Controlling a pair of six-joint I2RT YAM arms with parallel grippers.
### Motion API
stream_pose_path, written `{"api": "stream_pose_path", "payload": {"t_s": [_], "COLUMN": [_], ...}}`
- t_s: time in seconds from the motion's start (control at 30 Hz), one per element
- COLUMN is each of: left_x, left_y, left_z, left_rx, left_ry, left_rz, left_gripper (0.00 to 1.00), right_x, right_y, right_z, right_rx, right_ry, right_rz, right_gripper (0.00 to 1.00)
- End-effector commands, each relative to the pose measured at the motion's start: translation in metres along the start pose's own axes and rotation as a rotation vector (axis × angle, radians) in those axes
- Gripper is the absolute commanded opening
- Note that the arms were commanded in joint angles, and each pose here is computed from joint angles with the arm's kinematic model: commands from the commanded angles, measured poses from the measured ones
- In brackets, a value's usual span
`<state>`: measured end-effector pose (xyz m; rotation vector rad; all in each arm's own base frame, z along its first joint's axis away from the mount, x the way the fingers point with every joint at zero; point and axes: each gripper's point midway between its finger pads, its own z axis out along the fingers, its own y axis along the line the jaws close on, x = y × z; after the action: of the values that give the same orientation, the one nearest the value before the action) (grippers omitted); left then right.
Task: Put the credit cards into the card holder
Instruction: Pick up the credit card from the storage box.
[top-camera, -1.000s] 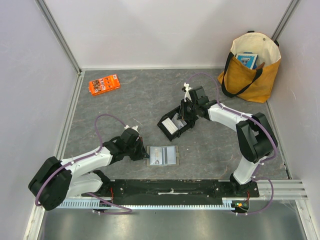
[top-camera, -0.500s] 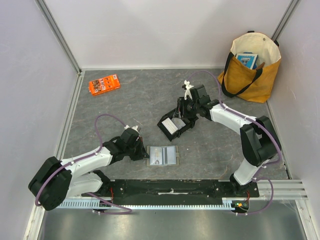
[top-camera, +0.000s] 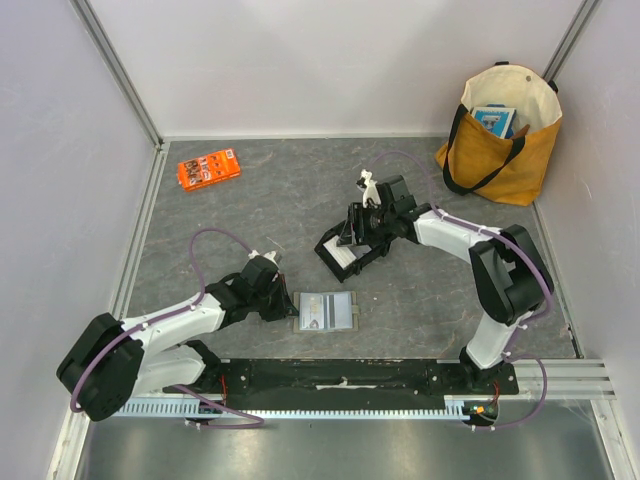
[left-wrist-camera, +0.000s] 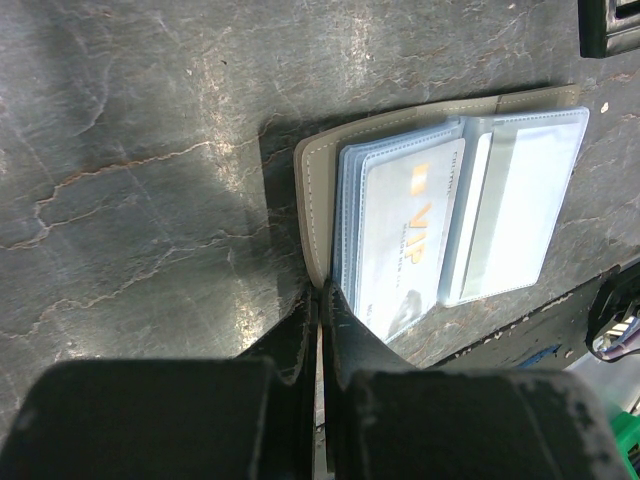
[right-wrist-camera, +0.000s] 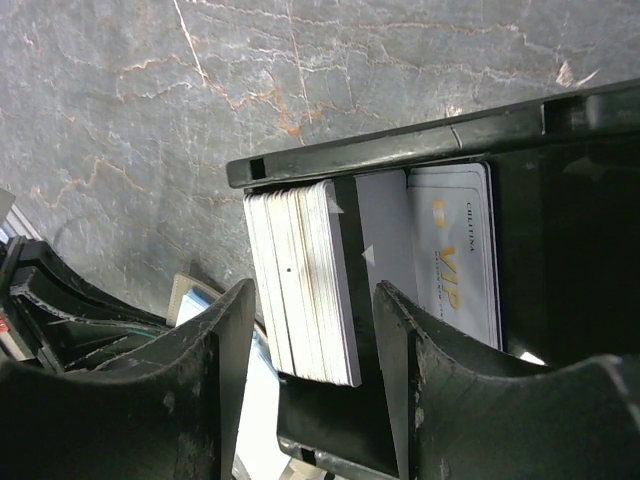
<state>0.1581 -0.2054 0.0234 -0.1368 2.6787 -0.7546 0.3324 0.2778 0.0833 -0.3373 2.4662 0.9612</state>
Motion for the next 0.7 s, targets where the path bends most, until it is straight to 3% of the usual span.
{"api": "stream_pose_path", "payload": {"t_s": [0.0, 0.33, 0.67], "left_x": [-0.010, -0.010, -0.010], "left_y": [-0.016, -0.017, -0.017], "left_z": [-0.003, -0.003, -0.003], "left_rx": [0.048, 0.046, 0.048], "left_ry": [-0.022, -0.021, -0.018], "left_rz": [0.027, 0.030, 0.028], "left_gripper": [0.02, 0.02, 0.02], "right_x": [0.001, 0.003, 0.001], "right_y": [0.008, 0.013, 0.019], "right_z": [0.008, 0.010, 0.003], "right_rx": [-0.050, -0.067, -0.084], "right_ry": [0.017, 0.037, 0.035], "right_rz": [-0.011, -0.020, -0.027], "right_gripper": [0.59, 0.59, 0.52]}}
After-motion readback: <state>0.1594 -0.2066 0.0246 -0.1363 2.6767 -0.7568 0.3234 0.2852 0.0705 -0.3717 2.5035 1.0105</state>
